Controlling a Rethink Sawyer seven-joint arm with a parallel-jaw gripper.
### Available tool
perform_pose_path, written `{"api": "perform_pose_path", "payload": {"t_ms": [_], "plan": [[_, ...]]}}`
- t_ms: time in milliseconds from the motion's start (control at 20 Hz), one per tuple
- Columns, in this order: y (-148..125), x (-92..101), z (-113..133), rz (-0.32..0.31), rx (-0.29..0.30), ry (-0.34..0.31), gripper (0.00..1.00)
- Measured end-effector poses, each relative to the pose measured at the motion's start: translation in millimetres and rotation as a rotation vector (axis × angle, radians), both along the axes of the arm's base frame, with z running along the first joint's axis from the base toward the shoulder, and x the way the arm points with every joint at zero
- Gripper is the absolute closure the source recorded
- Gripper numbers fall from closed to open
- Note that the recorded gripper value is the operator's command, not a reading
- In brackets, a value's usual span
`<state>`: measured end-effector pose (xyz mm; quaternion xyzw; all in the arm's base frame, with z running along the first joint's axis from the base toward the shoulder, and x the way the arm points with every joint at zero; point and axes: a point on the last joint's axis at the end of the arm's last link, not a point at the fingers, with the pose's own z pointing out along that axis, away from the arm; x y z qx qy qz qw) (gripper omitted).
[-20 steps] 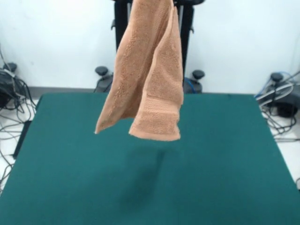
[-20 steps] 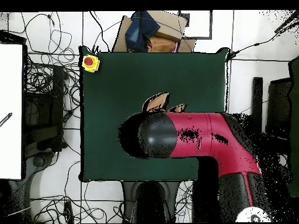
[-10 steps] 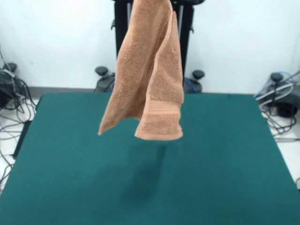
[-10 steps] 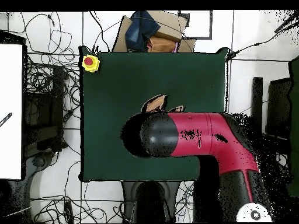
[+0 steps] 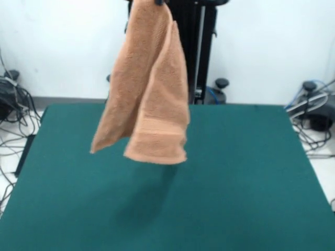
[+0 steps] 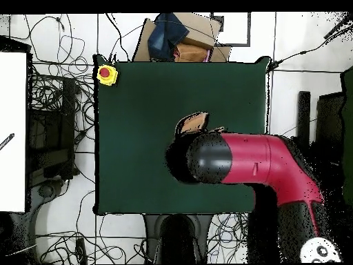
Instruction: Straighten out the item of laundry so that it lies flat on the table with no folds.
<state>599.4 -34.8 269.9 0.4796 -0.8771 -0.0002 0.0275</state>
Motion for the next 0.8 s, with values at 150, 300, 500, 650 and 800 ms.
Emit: {"api": "perform_pose_path", "payload": {"t_ms": [150, 300, 500, 650, 800], "plan": [[-7.5, -0.8, -3.7, -0.012, 0.004, 0.006, 1.00], [-17.0, -1.7, -4.9, -0.028, 0.006, 0.008, 1.00], [-38.7, -2.5, -5.1, -0.062, 0.003, -0.004, 1.00], [-49.5, -1.7, -4.5, -0.078, 0.000, -0.021, 1.00], [-54.7, 0.5, 1.5, -0.084, -0.010, -0.039, 1.00]]}}
